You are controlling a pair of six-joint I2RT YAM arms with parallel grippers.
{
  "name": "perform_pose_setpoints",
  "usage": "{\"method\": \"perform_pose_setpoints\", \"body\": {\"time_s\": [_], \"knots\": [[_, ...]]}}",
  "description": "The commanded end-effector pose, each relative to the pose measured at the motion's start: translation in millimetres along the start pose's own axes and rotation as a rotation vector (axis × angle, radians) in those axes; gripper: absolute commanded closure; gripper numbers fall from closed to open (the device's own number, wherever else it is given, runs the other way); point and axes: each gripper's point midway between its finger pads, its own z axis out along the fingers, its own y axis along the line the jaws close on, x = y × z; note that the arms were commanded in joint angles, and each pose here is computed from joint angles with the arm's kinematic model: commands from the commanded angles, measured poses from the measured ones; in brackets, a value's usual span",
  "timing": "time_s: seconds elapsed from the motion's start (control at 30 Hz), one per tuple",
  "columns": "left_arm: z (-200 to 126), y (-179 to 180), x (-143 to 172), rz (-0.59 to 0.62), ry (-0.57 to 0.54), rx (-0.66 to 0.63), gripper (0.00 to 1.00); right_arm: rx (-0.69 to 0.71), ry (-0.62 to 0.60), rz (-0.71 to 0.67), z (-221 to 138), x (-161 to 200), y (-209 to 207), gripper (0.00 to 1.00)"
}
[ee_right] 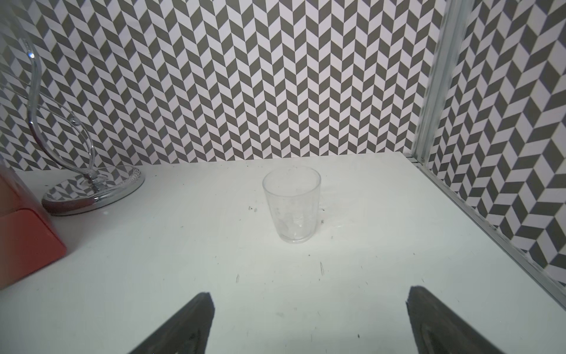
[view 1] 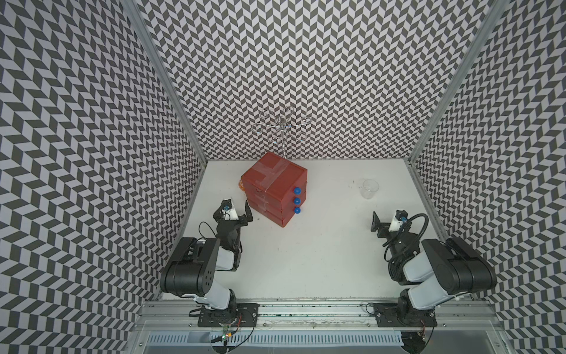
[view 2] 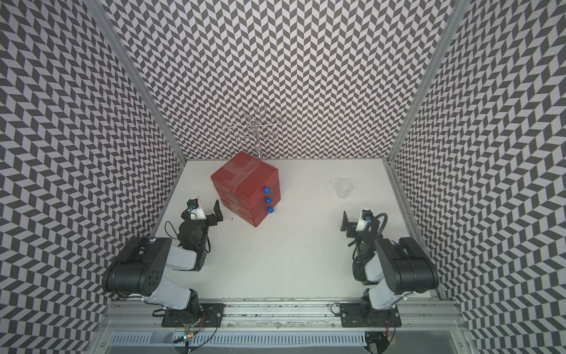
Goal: Place the fruit knives into the drawer by color
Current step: Reset both arms
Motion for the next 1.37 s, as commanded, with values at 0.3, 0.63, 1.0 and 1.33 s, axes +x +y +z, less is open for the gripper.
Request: {"method": "perform_pose_setpoints", "body": {"time_s": [0.3,0.63,1.0,1.33], "knots": [[4,1,-6,0.000,-0.014,0.000,0.00,0.020,-0.032,0.017,30,-25,-6,0.01],[4,1,-6,0.000,-0.014,0.000,0.00,0.020,-0.064,0.019,26,-28,-6,0.01],[4,1,-5,0.000,-0.011,0.001,0.00,0.019,-0.064,0.018,26,-28,-6,0.00],[4,0,-5,-0.002,-0.012,0.003,0.00,0.020,-0.065,0.018,26,-28,-6,0.01]]}}
